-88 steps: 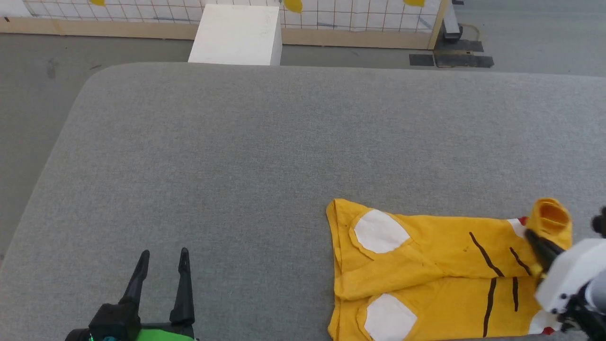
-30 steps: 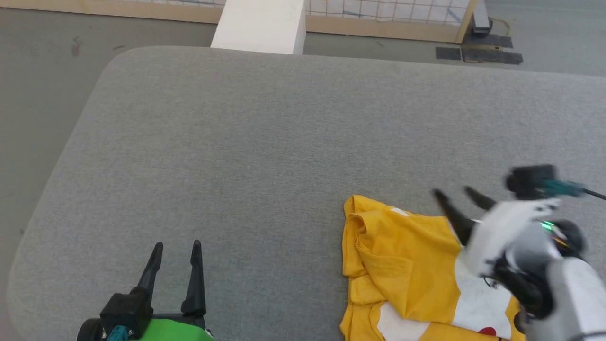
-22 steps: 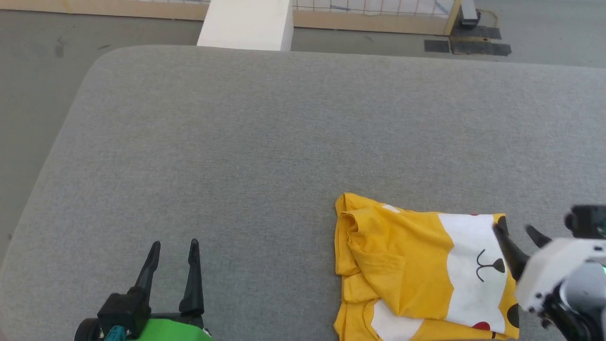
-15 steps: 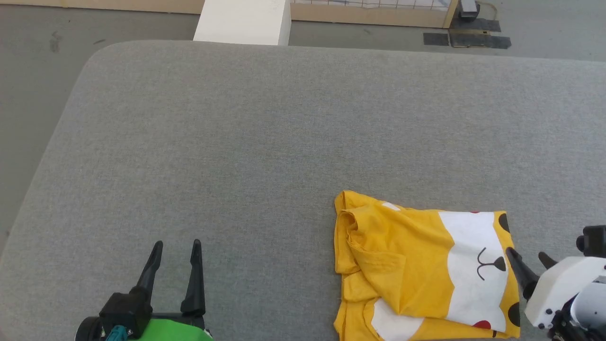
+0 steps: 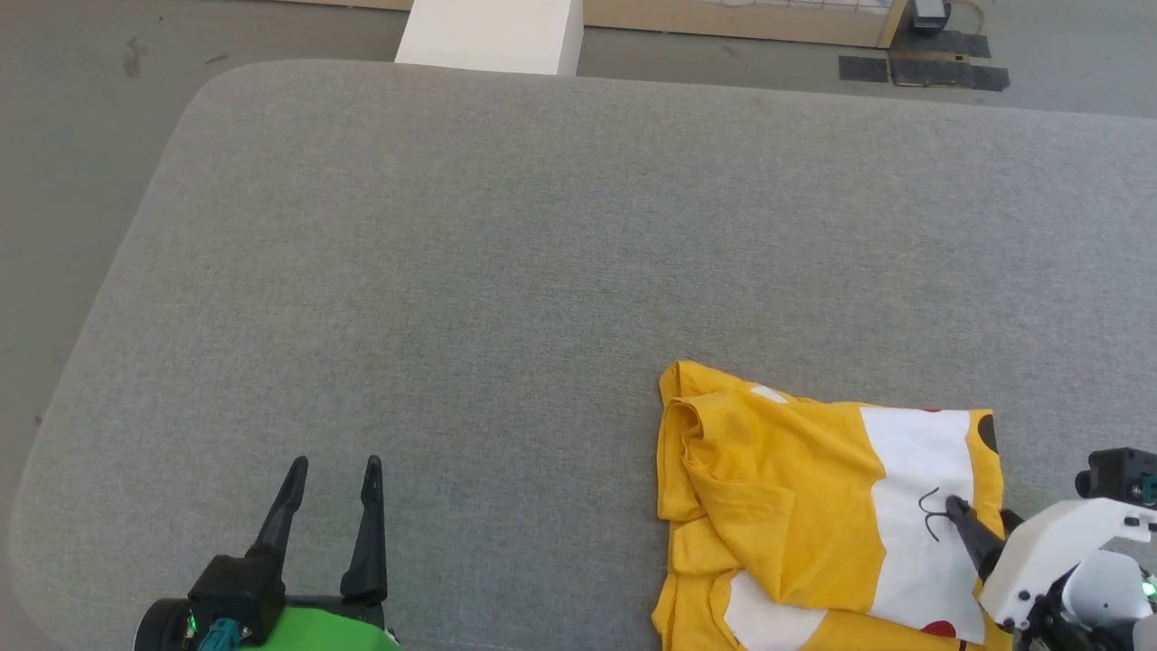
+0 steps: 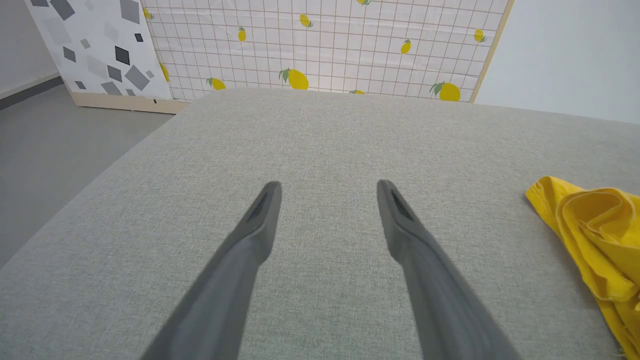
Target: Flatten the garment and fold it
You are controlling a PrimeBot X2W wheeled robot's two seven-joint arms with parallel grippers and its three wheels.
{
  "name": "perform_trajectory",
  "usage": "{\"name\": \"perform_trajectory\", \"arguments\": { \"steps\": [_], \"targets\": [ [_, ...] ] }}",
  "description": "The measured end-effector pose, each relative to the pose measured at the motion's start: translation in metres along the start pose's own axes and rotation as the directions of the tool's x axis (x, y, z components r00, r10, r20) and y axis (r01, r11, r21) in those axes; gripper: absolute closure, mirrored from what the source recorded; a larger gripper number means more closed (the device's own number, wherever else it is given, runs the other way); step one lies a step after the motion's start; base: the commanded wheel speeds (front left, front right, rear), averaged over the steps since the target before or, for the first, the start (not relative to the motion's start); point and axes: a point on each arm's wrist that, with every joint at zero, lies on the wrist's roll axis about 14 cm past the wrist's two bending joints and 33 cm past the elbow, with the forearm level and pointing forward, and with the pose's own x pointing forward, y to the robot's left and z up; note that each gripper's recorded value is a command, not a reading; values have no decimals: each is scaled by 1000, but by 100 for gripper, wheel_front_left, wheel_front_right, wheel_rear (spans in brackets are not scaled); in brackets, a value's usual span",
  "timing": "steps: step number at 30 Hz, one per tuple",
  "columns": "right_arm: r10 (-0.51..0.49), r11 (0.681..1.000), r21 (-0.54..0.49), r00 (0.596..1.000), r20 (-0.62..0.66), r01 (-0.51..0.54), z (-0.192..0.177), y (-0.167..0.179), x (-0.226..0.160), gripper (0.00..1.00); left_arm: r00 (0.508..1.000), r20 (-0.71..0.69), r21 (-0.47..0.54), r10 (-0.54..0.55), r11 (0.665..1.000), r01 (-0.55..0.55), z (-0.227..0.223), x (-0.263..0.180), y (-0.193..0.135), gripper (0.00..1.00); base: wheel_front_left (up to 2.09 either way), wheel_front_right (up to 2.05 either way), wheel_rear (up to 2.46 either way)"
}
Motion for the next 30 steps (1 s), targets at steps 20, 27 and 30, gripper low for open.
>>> {"name": "perform_trajectory", "arguments": {
  "steps": [20,27,30],
  "targets": [
    [9,986,-165,992,128,12,55,1,-13,100,993,63,-7,-95,995,96,17,23,-30,0,0,0,0],
    [-42,955,-278,977,210,101,104,-18,-22,100,979,86,-4,-186,982,187,21,46,-58,0,0,0,0],
    [-74,939,-310,968,242,149,125,-30,-26,100,970,94,-2,-223,975,224,22,56,-70,0,0,0,0]
  ]
}}
